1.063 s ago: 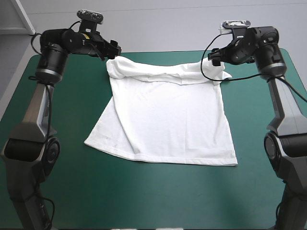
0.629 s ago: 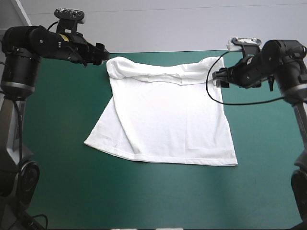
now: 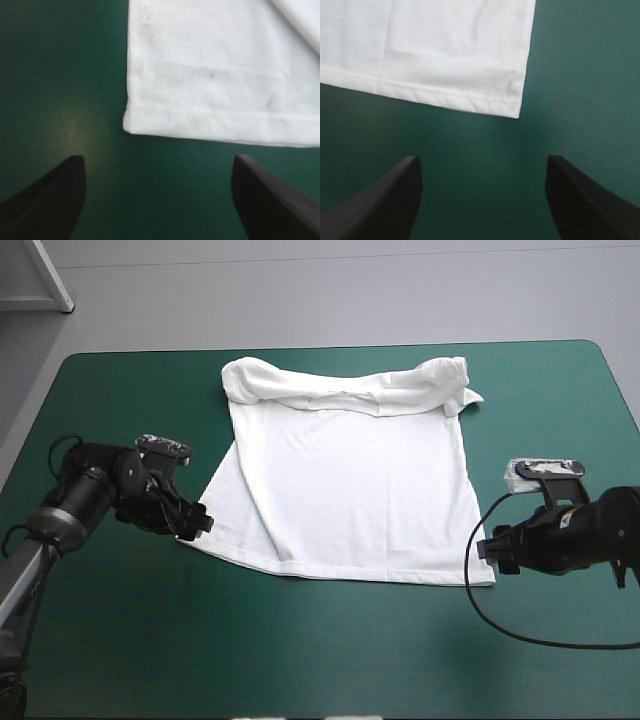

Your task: Fold the cloth

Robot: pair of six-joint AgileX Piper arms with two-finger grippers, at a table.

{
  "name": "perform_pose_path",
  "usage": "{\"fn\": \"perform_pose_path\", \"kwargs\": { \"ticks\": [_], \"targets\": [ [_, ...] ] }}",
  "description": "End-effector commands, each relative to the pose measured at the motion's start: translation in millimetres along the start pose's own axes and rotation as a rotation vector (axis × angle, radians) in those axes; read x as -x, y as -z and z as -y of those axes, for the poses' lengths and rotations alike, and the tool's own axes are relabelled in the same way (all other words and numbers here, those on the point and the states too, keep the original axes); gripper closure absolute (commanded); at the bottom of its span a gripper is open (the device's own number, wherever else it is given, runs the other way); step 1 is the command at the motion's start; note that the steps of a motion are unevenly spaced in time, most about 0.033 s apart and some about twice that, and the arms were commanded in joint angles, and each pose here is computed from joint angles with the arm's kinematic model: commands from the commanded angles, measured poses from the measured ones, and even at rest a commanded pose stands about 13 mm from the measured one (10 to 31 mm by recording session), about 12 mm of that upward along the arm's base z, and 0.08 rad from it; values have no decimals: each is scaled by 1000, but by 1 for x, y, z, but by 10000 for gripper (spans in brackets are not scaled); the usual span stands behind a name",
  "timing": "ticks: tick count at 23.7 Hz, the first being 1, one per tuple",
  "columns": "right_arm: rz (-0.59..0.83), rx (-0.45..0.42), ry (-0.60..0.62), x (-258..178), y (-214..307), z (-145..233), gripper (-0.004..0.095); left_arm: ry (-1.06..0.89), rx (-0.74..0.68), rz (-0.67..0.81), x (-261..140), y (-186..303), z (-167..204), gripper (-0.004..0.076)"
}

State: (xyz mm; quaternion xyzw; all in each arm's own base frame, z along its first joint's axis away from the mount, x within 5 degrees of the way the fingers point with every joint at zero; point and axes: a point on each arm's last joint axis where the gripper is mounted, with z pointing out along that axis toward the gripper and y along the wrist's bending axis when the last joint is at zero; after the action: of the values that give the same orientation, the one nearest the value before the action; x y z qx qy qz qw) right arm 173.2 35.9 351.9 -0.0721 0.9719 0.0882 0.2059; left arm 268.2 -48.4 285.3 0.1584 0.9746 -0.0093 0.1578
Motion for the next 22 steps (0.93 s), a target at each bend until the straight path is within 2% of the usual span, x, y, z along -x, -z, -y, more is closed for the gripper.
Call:
{"fn": "perform_pose_path", "kwargs": {
  "ticks": [1,6,9,12,18,19,22],
  "targets": [
    [49,8,17,-10,12,-3,261,27,17,132,1,-7,0,144],
    [44,23,12,-13,11,-4,266,29,11,40,10,-53,-2,144],
    [44,23,12,-12,11,-4,314,48,-25,-42,10,-79,0,163],
    [67,21,10,-11,8,-3,331,68,-54,-53,11,-83,2,316],
    [96,14,-4,-11,-11,1,332,82,-72,-70,9,-83,4,696],
    [87,13,-8,-12,-17,2,332,82,-72,-72,9,-83,4,732],
    [45,7,-23,-12,-39,5,332,81,-75,-87,8,-83,4,734]
  ]
}}
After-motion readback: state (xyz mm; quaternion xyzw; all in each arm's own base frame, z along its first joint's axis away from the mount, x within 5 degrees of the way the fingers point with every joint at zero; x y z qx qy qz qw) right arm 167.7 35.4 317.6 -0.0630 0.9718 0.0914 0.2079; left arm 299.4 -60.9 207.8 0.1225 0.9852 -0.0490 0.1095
